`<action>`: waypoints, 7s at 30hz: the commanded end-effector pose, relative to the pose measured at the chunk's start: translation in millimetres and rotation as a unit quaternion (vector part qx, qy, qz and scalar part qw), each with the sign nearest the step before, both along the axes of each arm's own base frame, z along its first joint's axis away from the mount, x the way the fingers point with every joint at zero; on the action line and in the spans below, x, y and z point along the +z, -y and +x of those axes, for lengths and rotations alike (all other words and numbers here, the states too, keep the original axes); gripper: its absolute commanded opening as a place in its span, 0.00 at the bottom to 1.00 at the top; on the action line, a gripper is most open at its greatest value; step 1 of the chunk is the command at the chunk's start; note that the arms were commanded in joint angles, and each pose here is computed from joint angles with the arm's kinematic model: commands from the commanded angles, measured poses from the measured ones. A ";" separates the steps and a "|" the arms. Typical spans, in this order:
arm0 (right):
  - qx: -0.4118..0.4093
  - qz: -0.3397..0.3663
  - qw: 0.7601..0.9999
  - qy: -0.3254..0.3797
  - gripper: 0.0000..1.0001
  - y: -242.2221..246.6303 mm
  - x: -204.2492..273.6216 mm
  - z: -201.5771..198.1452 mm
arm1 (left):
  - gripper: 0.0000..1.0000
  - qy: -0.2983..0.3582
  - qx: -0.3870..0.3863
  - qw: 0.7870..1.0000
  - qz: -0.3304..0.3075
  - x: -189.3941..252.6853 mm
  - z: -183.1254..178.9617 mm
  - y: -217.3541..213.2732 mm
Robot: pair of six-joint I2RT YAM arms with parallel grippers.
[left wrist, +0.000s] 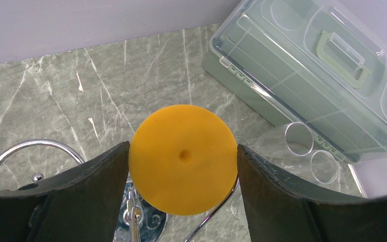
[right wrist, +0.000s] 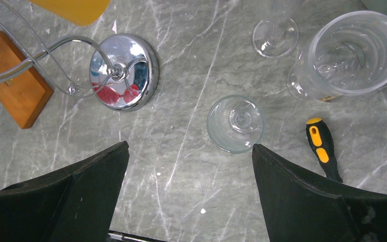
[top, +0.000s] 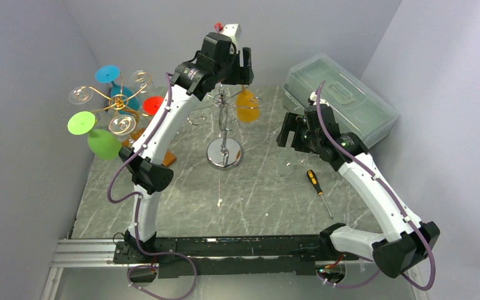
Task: Take the wine glass off the wine glass rack
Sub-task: Pick up the wine glass from the wine rack, then place the wine glass at the center of the board.
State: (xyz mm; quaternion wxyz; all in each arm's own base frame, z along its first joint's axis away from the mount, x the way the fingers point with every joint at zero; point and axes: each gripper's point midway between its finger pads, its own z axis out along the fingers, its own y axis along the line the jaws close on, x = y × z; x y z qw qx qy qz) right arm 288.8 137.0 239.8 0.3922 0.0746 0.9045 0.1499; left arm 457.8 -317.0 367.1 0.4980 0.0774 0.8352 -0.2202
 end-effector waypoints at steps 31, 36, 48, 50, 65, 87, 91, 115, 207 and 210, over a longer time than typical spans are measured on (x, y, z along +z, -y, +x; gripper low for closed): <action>-0.001 0.020 1.000 0.021 0.95 -3.9 8.3 5.1 | 0.70 0.034 -0.022 0.999 -0.011 24.1 -3.7 1.3; -0.002 0.021 0.999 0.024 0.95 -3.7 9.9 5.6 | 0.67 0.057 -0.037 0.997 -0.027 43.3 -9.1 3.2; -0.002 0.022 1.000 0.022 0.95 -4.2 8.1 5.1 | 0.62 0.068 -0.046 0.996 -0.032 51.1 -12.1 4.8; -0.001 0.023 1.000 0.022 0.95 -4.8 8.2 5.4 | 0.61 0.071 -0.047 0.996 -0.034 53.9 -13.4 4.3; -0.002 0.024 0.999 0.022 0.95 -4.2 7.6 3.8 | 0.60 0.083 -0.067 0.993 -0.039 62.9 -22.9 10.4; -0.005 0.025 0.999 0.024 0.95 -1.4 10.6 -0.5 | 0.59 0.076 -0.096 0.992 -0.040 57.6 -31.2 26.4; -0.005 0.025 0.999 0.024 0.95 -1.0 10.4 -1.4 | 0.59 0.077 -0.089 0.992 -0.038 60.0 -34.5 22.6; 0.002 0.038 0.999 0.022 0.94 -6.7 6.7 -0.3 | 0.55 0.066 -0.019 0.998 0.003 53.5 -38.6 -11.6; 0.124 0.445 0.833 0.305 0.86 -16.4 187.2 20.2 | 0.49 -0.004 -0.154 0.923 -0.351 160.4 -83.2 17.0; 0.134 0.464 0.822 0.303 0.78 -19.8 191.0 16.9 | 0.49 -0.019 -0.163 0.916 -0.367 158.9 -83.8 19.0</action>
